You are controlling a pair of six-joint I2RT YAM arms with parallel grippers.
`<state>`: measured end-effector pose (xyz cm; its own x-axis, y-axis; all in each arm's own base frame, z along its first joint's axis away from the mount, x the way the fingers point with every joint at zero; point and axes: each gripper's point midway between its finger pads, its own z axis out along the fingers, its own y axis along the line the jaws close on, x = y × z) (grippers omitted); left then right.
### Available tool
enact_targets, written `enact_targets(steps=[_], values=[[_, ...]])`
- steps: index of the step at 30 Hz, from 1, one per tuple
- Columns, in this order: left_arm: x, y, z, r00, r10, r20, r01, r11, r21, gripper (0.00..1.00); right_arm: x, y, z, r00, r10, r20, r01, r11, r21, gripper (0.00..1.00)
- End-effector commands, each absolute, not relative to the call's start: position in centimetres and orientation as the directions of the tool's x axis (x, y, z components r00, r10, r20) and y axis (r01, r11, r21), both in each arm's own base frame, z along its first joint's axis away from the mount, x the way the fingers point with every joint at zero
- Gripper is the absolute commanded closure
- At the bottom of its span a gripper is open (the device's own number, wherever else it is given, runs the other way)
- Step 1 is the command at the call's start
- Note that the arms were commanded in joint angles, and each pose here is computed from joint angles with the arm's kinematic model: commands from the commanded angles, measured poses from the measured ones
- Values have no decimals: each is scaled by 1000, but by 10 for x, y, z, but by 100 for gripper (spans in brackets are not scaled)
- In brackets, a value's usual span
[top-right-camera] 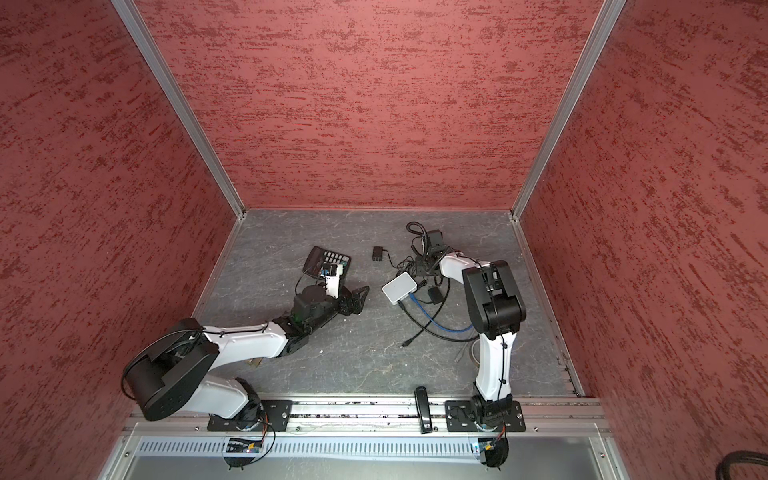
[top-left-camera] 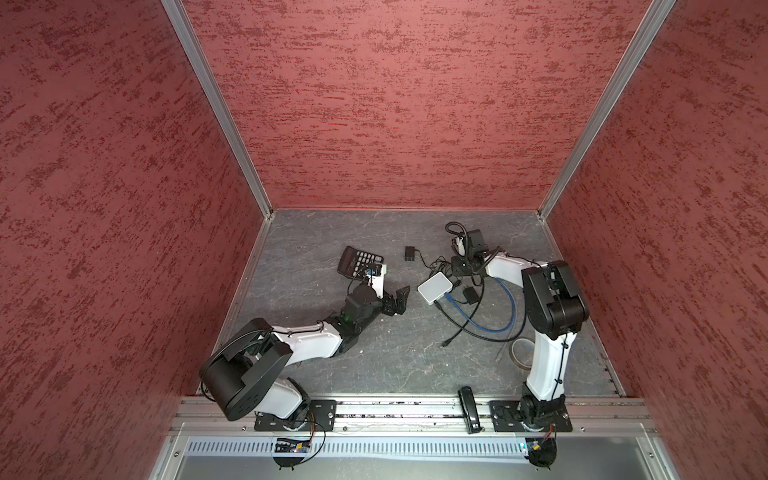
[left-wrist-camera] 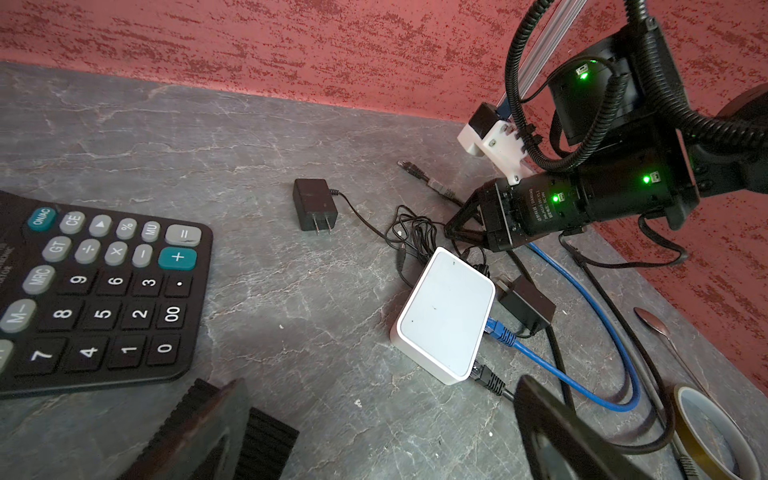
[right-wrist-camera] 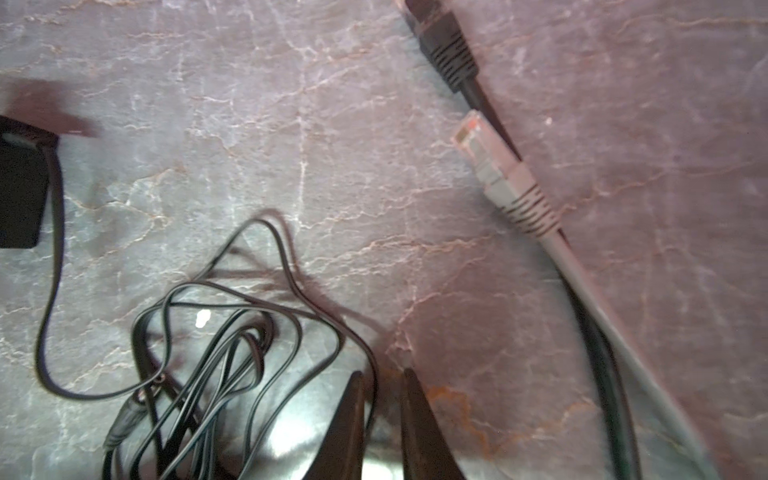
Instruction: Insert the plug into the switch port
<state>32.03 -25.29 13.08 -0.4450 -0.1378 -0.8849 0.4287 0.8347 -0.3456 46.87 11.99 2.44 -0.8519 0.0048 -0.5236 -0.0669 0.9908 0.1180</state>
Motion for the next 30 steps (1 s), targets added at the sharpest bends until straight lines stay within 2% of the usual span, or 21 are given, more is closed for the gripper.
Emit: enact_targets(steps=[1, 6, 9, 12, 15, 19, 24, 30], values=[[320, -250, 136, -435, -156, -887, 428, 831, -356, 0, 471, 112, 19, -865, 26, -501, -25, 995, 94, 83], [321, -248, 136, -433, -165, -886, 425, 829, -363, 0, 471, 115, 14, -874, 31, -485, -23, 994, 105, 85], [320, -247, 134, -437, -165, -884, 423, 830, -364, 0, 470, 118, 9, -881, 32, -472, -27, 993, 116, 90], [320, -246, 134, -437, -165, -884, 422, 830, -364, 0, 470, 123, 6, -883, 41, -468, -30, 989, 143, 99], [320, -245, 134, -439, -169, -883, 421, 829, -368, 0, 474, 129, 11, -871, 54, -487, -40, 983, 182, 100], [319, -243, 133, -442, -162, -882, 421, 831, -363, 0, 488, 133, 52, -790, 96, -605, -54, 973, 225, 100], [319, -241, 134, -439, -156, -885, 420, 835, -356, 0, 503, 135, 136, -630, 127, -766, -107, 963, 247, 100], [321, -240, 133, -442, -155, -883, 414, 838, -354, 0, 500, 140, 203, -512, 129, -849, -186, 949, 256, 100]])
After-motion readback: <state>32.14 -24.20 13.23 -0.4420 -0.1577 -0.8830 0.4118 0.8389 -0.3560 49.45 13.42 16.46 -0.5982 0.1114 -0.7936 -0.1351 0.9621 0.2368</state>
